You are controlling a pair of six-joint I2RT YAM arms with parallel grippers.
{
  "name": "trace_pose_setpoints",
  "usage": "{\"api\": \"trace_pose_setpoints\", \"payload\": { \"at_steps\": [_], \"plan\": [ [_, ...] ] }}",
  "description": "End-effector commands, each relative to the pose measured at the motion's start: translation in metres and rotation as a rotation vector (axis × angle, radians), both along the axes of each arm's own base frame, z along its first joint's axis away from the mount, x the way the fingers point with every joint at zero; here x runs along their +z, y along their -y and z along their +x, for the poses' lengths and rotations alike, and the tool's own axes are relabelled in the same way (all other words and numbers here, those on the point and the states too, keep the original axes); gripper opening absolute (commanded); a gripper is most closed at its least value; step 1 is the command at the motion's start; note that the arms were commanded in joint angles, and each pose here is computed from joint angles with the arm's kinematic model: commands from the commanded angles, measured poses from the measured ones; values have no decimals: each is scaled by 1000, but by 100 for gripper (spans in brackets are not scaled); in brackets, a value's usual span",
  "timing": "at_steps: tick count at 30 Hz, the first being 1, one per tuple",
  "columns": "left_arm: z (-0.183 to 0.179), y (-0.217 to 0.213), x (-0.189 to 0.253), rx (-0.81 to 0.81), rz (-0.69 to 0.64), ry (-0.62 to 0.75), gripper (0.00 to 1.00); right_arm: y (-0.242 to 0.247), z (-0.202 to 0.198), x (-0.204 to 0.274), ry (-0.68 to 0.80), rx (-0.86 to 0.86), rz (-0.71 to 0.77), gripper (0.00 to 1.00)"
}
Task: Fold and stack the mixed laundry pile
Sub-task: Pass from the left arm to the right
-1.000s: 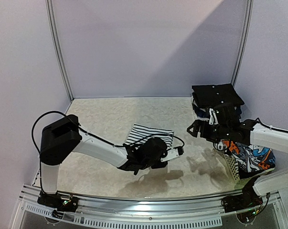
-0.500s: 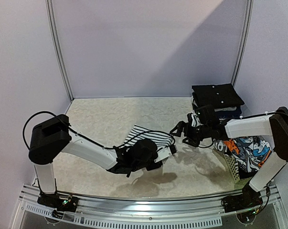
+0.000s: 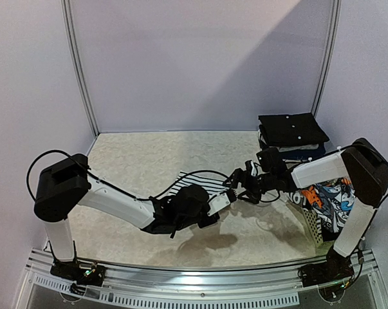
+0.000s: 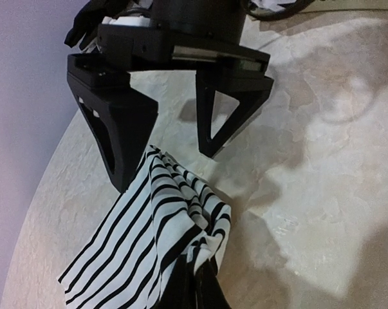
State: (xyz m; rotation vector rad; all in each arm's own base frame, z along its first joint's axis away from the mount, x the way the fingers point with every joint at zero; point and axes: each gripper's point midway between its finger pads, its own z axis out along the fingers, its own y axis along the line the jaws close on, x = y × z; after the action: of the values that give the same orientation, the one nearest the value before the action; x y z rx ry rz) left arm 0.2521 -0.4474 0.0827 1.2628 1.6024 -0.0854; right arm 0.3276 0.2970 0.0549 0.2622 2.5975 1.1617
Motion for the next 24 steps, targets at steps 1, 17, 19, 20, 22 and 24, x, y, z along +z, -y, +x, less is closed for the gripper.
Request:
{"api": "trace_pose_setpoints", "payload": {
  "at_steps": [1,17,19,20,22,24],
  "plan": [
    [5,-2,23,21,-88,6,0,-9,1,-8,-20,3,41,91],
    [7,-1,31,56,-150,-14,0,-16,6,-32,-90,-44,105,77],
    [8,-2,33,64,-158,-14,0,-16,7,-32,-87,-49,104,76],
    [8,-2,33,65,-161,-15,0,-15,8,-32,-84,-52,103,76],
    [7,-1,33,60,-165,-21,0,-14,11,-33,-81,-61,104,75],
    [6,-1,33,58,-169,-27,0,-13,14,-33,-75,-73,98,73]
  ]
}}
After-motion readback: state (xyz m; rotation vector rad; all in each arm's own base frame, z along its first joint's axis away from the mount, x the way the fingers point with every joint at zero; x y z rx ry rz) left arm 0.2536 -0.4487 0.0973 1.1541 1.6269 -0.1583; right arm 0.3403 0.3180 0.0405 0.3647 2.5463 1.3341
